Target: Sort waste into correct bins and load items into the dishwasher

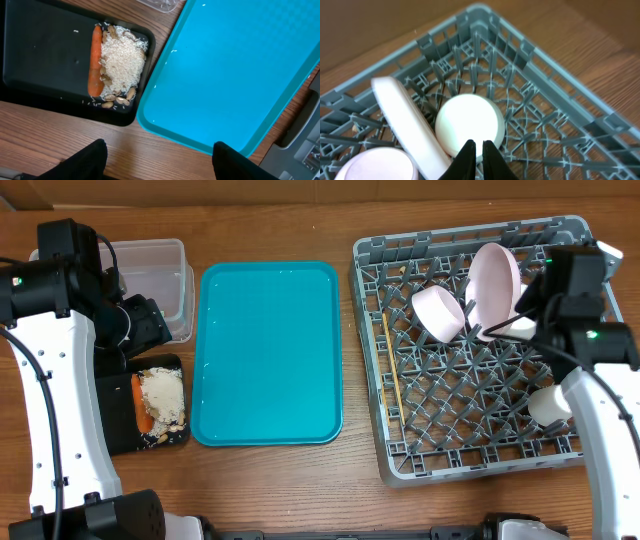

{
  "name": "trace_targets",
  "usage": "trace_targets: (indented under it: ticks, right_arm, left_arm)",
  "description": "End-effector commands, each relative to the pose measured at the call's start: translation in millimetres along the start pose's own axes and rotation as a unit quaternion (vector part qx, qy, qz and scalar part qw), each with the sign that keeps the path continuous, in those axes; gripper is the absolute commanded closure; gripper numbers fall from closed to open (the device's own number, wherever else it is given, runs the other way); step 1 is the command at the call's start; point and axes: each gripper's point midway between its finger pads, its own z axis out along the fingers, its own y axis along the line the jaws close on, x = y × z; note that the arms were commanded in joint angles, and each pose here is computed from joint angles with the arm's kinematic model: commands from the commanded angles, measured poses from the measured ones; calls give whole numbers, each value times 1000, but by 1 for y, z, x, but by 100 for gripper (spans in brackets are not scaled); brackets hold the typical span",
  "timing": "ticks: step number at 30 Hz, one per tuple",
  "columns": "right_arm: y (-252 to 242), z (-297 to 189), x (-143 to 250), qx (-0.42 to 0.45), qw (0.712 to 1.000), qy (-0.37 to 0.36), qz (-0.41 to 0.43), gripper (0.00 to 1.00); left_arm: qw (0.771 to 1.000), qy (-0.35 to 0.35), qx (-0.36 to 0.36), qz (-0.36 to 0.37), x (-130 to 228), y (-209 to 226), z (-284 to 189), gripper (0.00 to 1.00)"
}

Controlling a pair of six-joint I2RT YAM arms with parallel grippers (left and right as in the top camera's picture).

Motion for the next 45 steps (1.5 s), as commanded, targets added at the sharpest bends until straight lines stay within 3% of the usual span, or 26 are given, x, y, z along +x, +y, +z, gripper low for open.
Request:
trace_targets:
  ticks: [1,5,6,8,13,18,26,34,38,42,45]
  right_arm:
    - [14,33,26,-67,994,85,18,92]
    - [57,49,63,-191,966,168,-36,95]
    - [86,38,78,-288,934,192,-84,96]
    - [101,26,85,-350,908,198,-114,96]
    - [89,37,78,-304,929,191,-93,94]
    - [70,44,75,-244,947,186,-91,79]
    - [57,-18,12,-223,967,80,-98,66]
    - [98,-71,61,-275,938,123,-173,56]
    - [150,-99,78,-339,903,90,-248,28]
    - [175,-111,84,-367,888,73,-266,24]
    - [174,-106,90,-362,888,86,-269,13]
  left_arm:
    - [1000,2,-3,10,0,-1,2,30]
    - [1000,3,-3,10,0,-1,2,30]
    - [1000,4,-4,11,1,-1,2,30]
    - [1000,5,-4,11,1,-1,2,30]
    - [1000,6,-4,10,2,0,2,30]
    - [1000,6,-4,10,2,0,2,29]
    - [1000,6,-4,10,2,-1,2,25]
    - [999,-2,26,19,-3,-13,2,21]
    - [996,-3,43,72,0,-35,4,20]
    - [992,13,45,115,10,-58,12,19]
    - [989,28,45,137,18,-71,17,11]
